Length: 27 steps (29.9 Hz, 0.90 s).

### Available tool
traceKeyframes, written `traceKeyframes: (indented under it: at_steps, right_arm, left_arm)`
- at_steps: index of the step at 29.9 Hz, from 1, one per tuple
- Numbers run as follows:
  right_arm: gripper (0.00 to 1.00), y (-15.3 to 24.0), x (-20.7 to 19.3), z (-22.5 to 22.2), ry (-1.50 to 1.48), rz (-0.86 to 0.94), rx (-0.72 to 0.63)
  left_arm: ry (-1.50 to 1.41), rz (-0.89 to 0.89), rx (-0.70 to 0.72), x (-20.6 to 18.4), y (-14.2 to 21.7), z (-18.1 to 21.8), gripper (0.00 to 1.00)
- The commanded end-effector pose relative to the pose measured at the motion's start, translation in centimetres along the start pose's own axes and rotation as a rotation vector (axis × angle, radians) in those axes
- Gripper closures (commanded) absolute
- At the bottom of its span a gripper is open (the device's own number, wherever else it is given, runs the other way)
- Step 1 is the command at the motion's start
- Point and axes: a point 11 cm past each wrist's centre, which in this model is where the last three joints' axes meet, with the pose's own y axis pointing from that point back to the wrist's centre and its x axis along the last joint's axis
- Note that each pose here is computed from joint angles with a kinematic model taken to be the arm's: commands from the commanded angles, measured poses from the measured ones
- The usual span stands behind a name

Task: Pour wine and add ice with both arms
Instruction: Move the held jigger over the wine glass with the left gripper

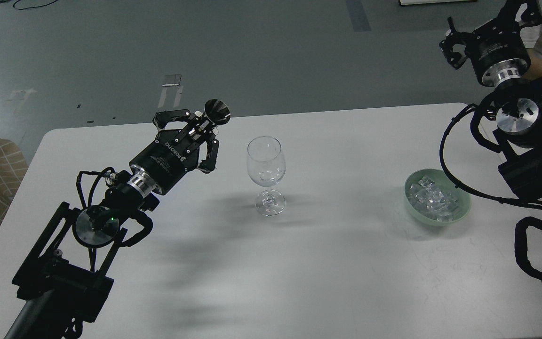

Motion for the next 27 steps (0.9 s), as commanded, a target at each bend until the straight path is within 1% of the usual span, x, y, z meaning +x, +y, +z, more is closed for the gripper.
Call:
traceKeyframes:
  at_steps: [1,7,12,19,27]
  right_arm:
    - [0.00,0.1,0.1,0.1,0.000,0.002,-0.002]
    - [0.00,0.1,0.1,0.1,-0.003,0.001,-0.001]
    - [0.00,0.1,0.2,0.0,-0.002,0.002,0.000]
    - [0.00,0.4,0.7,-0.2,0.003,0.008,0.001]
    - [0.00,0.4,0.6,-0.2,0.002,0.005,0.002]
  left_arm:
    - [-0.005,0.020,0.018,0.0,-0.3,-0.4,0.83]
    - [-0.091,0.018,0.088,-0.8,-1.4,-1.7,0.83]
    - [-0.119,0.021,0.091,-0.9,-1.5,-1.8,0.83]
    - [-0.143,0.022,0.082,-1.4,-2.2,-0.7,0.83]
    - [-0.189,0.018,0.117,-1.9,-2.3,-1.1,0.83]
